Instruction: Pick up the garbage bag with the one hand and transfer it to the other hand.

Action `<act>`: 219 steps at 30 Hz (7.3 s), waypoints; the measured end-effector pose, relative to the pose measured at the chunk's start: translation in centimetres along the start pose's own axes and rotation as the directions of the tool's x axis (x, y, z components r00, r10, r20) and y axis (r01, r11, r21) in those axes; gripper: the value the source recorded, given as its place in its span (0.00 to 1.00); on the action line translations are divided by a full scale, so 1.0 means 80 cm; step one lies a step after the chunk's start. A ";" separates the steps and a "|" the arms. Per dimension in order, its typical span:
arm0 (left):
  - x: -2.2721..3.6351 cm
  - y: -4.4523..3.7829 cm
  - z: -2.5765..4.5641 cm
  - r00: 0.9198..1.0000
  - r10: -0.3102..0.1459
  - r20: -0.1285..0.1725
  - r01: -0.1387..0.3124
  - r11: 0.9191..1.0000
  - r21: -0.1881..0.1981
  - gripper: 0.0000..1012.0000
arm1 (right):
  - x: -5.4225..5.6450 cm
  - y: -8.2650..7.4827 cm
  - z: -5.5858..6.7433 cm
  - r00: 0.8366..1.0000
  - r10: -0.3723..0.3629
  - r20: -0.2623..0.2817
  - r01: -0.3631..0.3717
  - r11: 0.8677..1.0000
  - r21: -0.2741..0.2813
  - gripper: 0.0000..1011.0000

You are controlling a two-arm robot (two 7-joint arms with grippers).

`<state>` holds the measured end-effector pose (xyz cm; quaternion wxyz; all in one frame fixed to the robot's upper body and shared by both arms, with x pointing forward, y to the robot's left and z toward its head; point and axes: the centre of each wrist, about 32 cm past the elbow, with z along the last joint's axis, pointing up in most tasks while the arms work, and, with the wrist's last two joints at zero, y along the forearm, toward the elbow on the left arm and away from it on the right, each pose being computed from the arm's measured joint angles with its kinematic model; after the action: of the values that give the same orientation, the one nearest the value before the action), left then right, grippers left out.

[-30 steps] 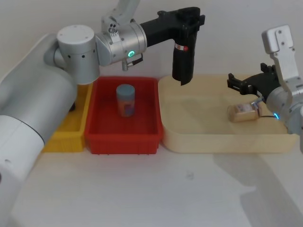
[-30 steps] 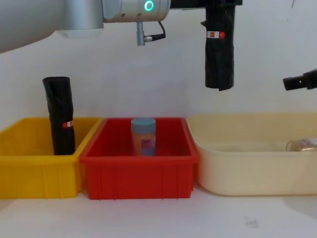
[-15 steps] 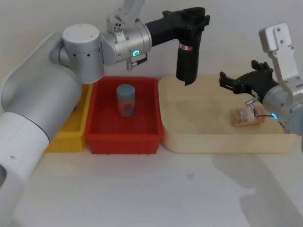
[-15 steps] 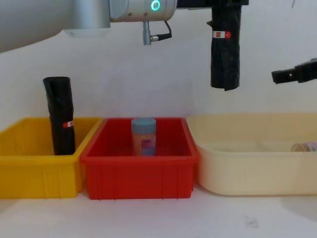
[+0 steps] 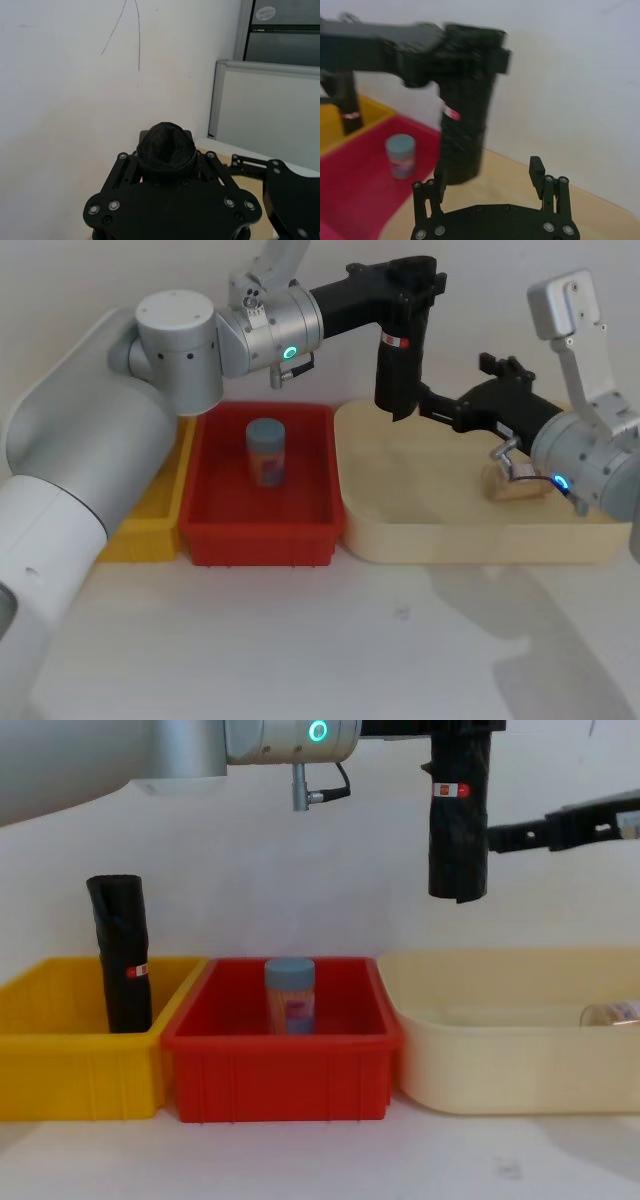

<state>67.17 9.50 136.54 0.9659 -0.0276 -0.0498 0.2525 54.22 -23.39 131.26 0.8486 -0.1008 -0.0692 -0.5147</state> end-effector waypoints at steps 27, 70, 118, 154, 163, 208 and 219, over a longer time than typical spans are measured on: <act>-0.0004 -0.001 0.0000 1.000 -0.002 0.000 0.002 1.000 0.001 0.34 | -0.018 0.027 0.029 0.967 0.229 -0.109 -0.213 0.966 0.147 0.99; -0.0004 -0.001 -0.0001 1.000 -0.001 0.000 0.001 1.000 0.001 0.34 | -0.015 0.016 0.025 0.993 0.096 -0.067 -0.093 0.994 0.050 0.99; -0.0004 -0.001 -0.0001 1.000 -0.001 0.000 0.001 1.000 0.001 0.34 | -0.007 0.079 0.033 0.993 0.021 -0.118 -0.017 0.999 0.032 0.92; -0.0003 -0.001 0.0000 1.000 -0.001 0.000 0.001 1.000 0.001 0.40 | -0.007 0.084 0.035 0.993 0.014 -0.118 -0.010 0.999 0.035 0.54; -0.0003 -0.001 -0.0001 1.000 -0.001 0.000 0.001 1.000 0.001 0.68 | -0.005 0.085 0.034 0.993 0.001 -0.119 0.003 0.999 0.034 0.54; -0.0004 -0.001 0.0000 1.000 -0.002 0.000 0.002 1.000 0.001 0.99 | 0.073 0.096 0.007 0.935 -0.294 -0.201 0.289 0.956 -0.052 0.98; -0.0004 -0.001 0.0000 1.000 -0.002 0.000 0.002 1.000 0.001 0.99 | 0.075 0.096 0.005 0.931 -0.303 -0.203 0.298 0.953 -0.055 0.99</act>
<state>67.19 9.41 136.54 0.9661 -0.0271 -0.0495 0.2518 63.78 -25.03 132.25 0.7612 -0.0440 0.0119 -0.6469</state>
